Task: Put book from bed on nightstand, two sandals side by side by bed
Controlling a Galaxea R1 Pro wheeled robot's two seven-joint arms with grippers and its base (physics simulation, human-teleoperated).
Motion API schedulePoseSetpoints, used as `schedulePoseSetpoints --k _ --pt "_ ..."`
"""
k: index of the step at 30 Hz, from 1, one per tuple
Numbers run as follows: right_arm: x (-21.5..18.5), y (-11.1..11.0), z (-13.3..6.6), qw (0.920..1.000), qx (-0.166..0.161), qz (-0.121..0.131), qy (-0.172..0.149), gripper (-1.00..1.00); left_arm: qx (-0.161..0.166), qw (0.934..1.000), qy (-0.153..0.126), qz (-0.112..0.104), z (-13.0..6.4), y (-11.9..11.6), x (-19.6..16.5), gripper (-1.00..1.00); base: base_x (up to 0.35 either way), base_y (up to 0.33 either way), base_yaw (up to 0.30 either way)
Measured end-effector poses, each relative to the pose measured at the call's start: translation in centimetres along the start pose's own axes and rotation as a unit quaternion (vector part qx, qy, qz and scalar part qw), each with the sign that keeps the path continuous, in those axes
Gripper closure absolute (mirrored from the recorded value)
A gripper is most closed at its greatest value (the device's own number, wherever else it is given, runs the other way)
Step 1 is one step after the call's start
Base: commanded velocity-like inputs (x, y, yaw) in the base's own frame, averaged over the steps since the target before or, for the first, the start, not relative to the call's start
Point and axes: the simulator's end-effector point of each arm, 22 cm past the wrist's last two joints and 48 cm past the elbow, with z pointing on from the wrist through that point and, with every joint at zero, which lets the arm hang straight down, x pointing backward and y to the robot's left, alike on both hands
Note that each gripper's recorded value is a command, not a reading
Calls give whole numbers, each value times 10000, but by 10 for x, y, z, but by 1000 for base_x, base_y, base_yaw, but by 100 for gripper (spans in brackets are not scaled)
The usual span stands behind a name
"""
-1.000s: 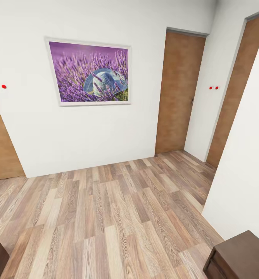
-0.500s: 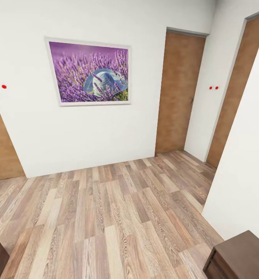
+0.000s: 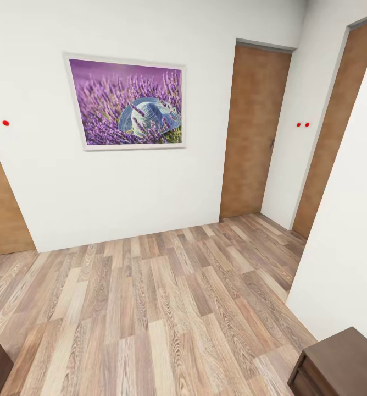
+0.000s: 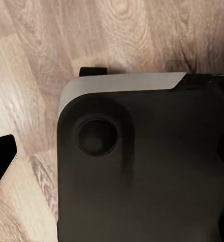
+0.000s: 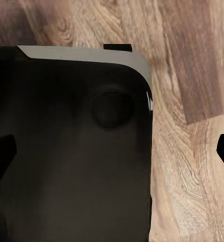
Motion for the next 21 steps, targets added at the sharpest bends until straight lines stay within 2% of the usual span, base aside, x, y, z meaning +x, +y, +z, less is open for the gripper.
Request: schedulePoseSetpoints --k 7,8,9,10,11,12,13,16,18,21 --pt "-30 -2 0 9991 14 15 -412 -100 56 9995 -296 -8 0 -10 -24 -100 0 0 0" --pt "-77 -2 -4 9944 19 29 -1058 -100 68 9979 -643 -11 -1 -12 -56 -100 0 0 0" --pt "-131 -3 -14 9867 23 27 -1625 -100 76 9903 -1388 -17 -12 -13 -125 -100 0 0 0" --pt "-134 -4 -15 9859 27 34 -1672 -100 78 9716 -2366 -22 -42 -13 -214 -100 0 0 0" --pt "-143 -4 -17 9842 26 38 -1770 -100 74 9641 -2655 -33 -52 -11 -235 -100 0 0 0" --pt "-147 -4 -18 9833 26 40 -1817 -100 72 9616 -2745 -47 -55 -11 -240 -100 0 0 0" --pt "-154 -4 -21 9817 24 45 -1902 -100 77 9545 -2978 -125 -62 -9 -252 -100 0 0 0" --pt "-162 -4 -23 9797 18 51 -2003 -100 87 9426 -3320 -345 -72 -6 -267 -100 0 0 0" --pt "-163 -3 -24 9794 12 53 -2020 -100 89 9405 -3371 -413 -73 -5 -268 -100 0 0 0" --pt "-164 -2 -24 9793 0 57 -2024 -100 88 9409 -3353 -470 -71 -4 -264 -100 0 0 0"
